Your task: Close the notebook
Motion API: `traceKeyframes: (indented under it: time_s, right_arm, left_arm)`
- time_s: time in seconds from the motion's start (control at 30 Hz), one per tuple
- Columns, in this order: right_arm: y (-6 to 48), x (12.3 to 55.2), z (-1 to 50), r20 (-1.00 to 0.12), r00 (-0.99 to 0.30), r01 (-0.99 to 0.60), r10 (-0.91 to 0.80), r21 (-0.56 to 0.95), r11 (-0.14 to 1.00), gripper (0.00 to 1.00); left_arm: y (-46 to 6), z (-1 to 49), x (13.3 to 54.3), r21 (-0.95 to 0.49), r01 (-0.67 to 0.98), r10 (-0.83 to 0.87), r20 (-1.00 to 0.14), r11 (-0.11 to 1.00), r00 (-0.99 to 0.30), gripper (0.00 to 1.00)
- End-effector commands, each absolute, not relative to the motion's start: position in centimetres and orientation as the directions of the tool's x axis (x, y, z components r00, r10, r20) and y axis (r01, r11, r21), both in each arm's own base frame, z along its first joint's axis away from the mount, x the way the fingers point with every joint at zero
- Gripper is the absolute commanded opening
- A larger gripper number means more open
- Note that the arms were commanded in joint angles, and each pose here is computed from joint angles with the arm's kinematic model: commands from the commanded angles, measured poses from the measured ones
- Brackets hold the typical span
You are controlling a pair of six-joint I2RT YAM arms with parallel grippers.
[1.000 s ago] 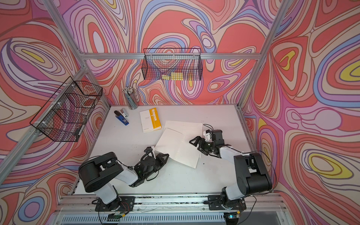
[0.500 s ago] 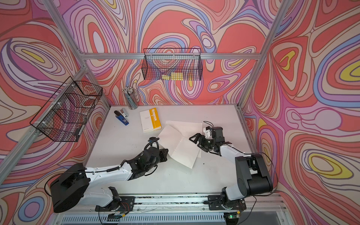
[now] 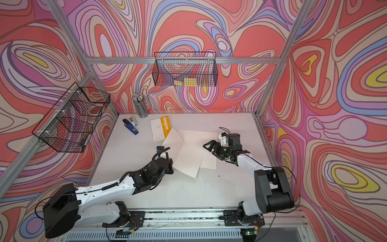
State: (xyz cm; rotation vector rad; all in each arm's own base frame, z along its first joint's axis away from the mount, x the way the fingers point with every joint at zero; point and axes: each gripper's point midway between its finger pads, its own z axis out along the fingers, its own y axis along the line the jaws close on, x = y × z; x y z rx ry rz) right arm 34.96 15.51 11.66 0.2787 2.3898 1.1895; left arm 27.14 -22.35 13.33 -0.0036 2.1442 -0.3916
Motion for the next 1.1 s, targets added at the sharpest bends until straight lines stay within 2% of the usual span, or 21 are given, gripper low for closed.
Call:
traceKeyframes:
  time_s: [0.0,0.13,0.4,0.67,1.07]
  right_arm:
    - [15.4,35.2,12.2,-0.326,-0.869,-0.037,0.373,0.794,0.607,0.98]
    - [15.5,35.5,12.4,-0.332,-0.867,-0.043,0.372,0.793,0.608,0.98]
    - [15.8,36.9,14.2,-0.358,-0.858,-0.077,0.368,0.798,0.597,0.98]
    - [15.9,37.5,15.5,-0.379,-0.850,-0.100,0.366,0.798,0.594,0.98]
    - [16.1,37.7,16.2,-0.382,-0.844,-0.109,0.376,0.809,0.578,0.98]
  left_arm:
    - [-21.4,14.7,27.2,-0.153,0.146,-0.058,-0.857,0.977,-0.512,0.00]
    - [-22.2,15.6,26.9,-0.046,0.182,0.045,-0.882,0.982,-0.469,0.00]
    - [-25.2,14.3,25.8,0.153,0.276,0.259,-0.876,0.949,-0.407,0.00]
    - [-27.1,12.1,25.8,0.386,0.301,0.479,-0.801,0.872,-0.359,0.00]
    - [-29.8,8.3,25.2,0.550,0.422,0.684,-0.663,0.720,-0.303,0.00]
